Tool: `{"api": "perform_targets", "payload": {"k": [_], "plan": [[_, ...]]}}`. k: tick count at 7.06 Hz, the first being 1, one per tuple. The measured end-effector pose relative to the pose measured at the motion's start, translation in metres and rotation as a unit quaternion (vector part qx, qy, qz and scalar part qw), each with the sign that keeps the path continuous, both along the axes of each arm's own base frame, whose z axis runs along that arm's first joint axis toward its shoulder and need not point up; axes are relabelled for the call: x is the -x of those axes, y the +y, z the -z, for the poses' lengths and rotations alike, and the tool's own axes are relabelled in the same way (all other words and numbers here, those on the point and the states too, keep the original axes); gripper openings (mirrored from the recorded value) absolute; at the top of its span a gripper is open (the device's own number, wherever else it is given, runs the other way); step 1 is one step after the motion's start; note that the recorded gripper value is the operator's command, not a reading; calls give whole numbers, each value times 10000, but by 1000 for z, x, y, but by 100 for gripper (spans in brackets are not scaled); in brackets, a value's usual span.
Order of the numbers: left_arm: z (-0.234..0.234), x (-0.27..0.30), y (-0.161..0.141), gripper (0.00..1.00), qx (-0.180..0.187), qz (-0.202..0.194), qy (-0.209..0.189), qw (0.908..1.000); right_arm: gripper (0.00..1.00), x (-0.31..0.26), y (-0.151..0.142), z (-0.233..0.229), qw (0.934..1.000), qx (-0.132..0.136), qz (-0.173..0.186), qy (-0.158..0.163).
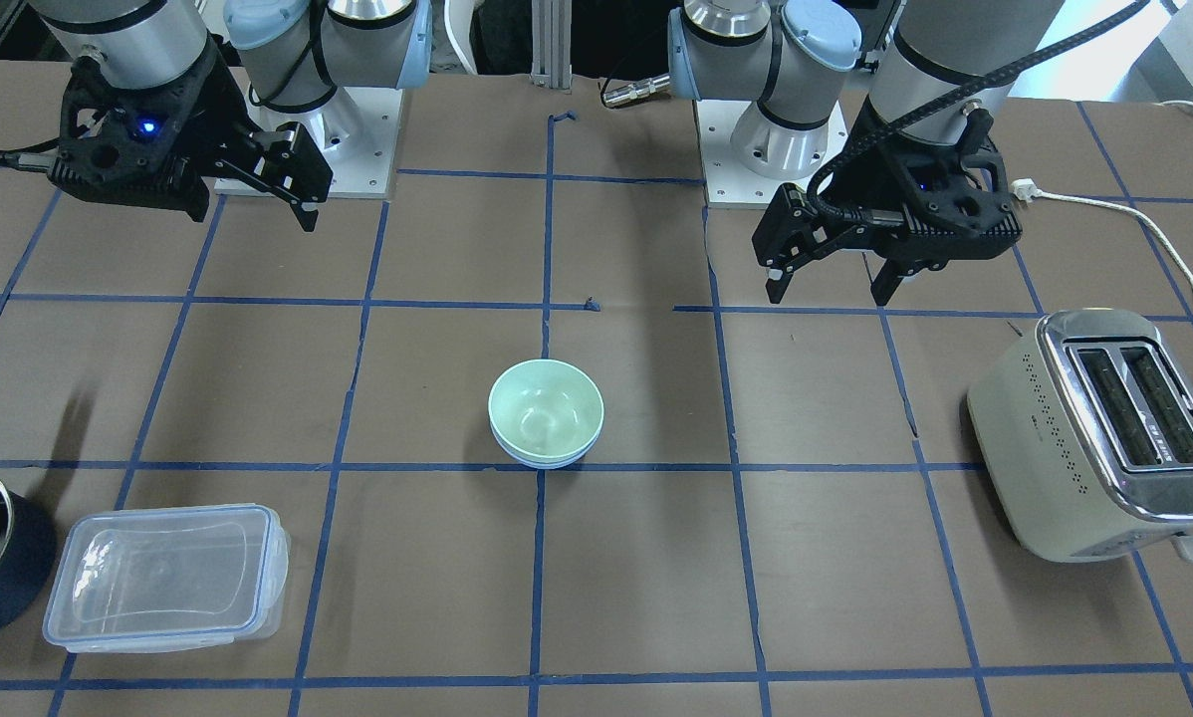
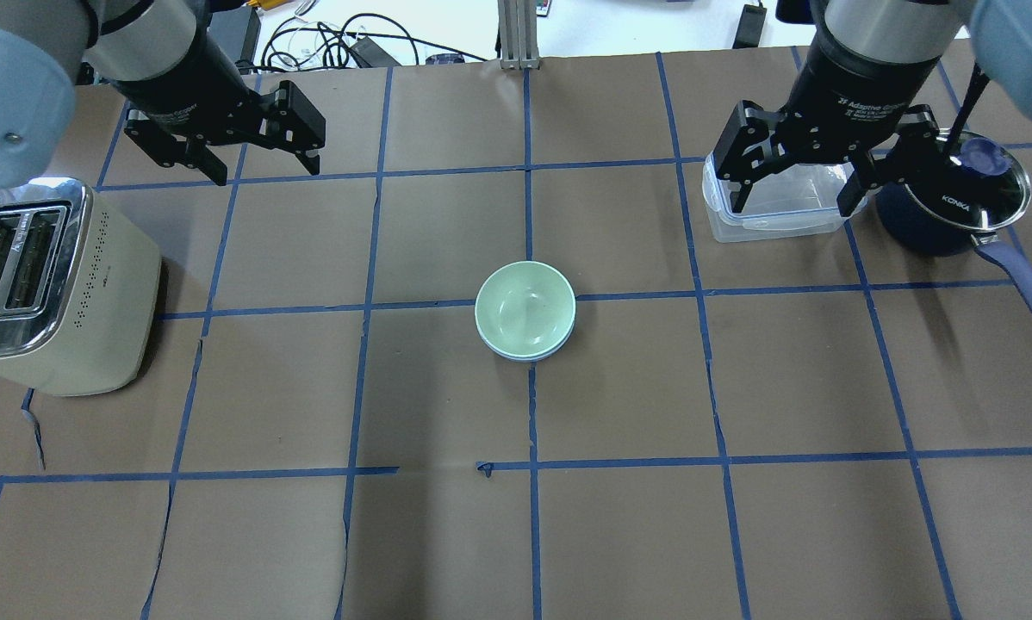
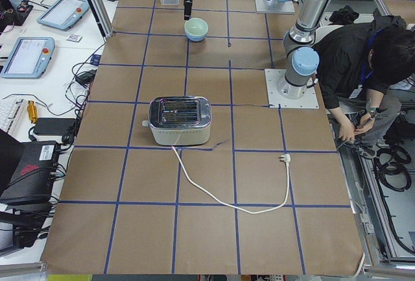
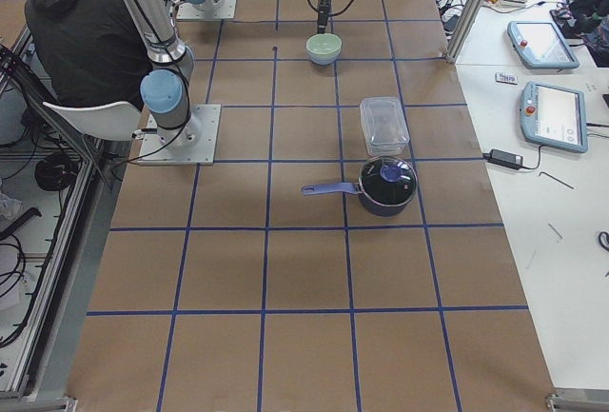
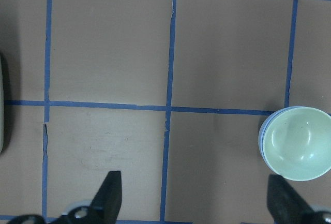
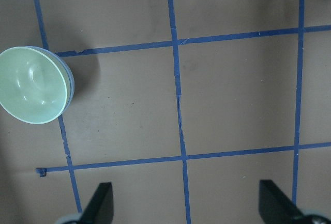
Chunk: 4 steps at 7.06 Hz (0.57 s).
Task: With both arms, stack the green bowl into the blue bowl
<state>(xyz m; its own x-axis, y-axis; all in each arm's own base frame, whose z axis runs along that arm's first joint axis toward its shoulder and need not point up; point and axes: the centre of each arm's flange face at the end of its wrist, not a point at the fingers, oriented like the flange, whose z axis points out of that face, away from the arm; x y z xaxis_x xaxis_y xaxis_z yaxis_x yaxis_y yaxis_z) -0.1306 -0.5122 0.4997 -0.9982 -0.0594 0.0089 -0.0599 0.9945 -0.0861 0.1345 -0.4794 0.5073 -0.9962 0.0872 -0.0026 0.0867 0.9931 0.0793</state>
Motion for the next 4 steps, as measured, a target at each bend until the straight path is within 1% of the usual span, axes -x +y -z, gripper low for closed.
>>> {"api": "perform_targets", "payload": {"k": [2,4], "plan": [[2,-4,2,100,-11,-12,-183,9998,100,0,0,-1,10000,7,-7,-1],[4,-4,2,100,-13,-19,-216,9998,100,0,0,-2,10000,11,-14,16]]}}
